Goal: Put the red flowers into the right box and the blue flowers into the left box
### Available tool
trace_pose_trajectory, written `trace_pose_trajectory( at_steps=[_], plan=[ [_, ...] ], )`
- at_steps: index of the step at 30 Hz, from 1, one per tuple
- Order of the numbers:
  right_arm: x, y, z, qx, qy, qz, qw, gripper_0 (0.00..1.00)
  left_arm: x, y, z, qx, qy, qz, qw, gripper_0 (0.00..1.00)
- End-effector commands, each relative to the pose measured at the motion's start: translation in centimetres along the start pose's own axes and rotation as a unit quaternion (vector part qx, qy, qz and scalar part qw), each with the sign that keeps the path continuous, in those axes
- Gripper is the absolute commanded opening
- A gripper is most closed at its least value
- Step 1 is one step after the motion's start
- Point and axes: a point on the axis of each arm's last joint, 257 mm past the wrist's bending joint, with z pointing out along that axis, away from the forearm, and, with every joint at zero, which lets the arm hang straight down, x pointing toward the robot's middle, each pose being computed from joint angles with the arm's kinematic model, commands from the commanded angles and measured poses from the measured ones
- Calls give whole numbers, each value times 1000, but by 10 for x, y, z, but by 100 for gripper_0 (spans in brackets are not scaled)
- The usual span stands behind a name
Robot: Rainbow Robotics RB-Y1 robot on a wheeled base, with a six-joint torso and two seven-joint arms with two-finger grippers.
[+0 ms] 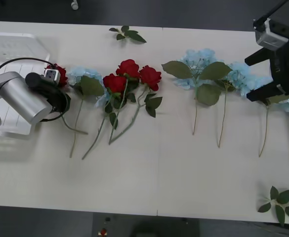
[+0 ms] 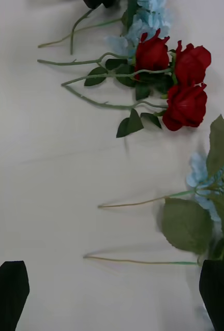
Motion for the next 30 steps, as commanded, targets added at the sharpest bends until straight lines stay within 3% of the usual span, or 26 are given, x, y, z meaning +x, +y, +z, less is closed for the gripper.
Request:
trace_pose_trajectory(
  at_steps=[1, 13, 21, 25, 30],
  plan=[
    [-11, 7, 7, 4, -11, -33, 999, 96, -26, 13, -35, 8, 8, 42, 999, 0],
    [-39, 52, 58, 1, -102, 34, 994, 96, -50, 6, -140, 89, 80, 91, 989, 0],
    [-70, 64, 65, 18, -169, 102, 980, 97, -77, -9, -195, 183, 17, 159, 970, 0],
    [-82, 61, 63, 31, -189, 121, 974, 97, -87, -31, -218, 244, -29, 201, 948, 0],
    [-84, 53, 63, 49, -197, 125, 971, 96, -93, -72, -241, 336, -78, 204, 916, 0]
  ],
)
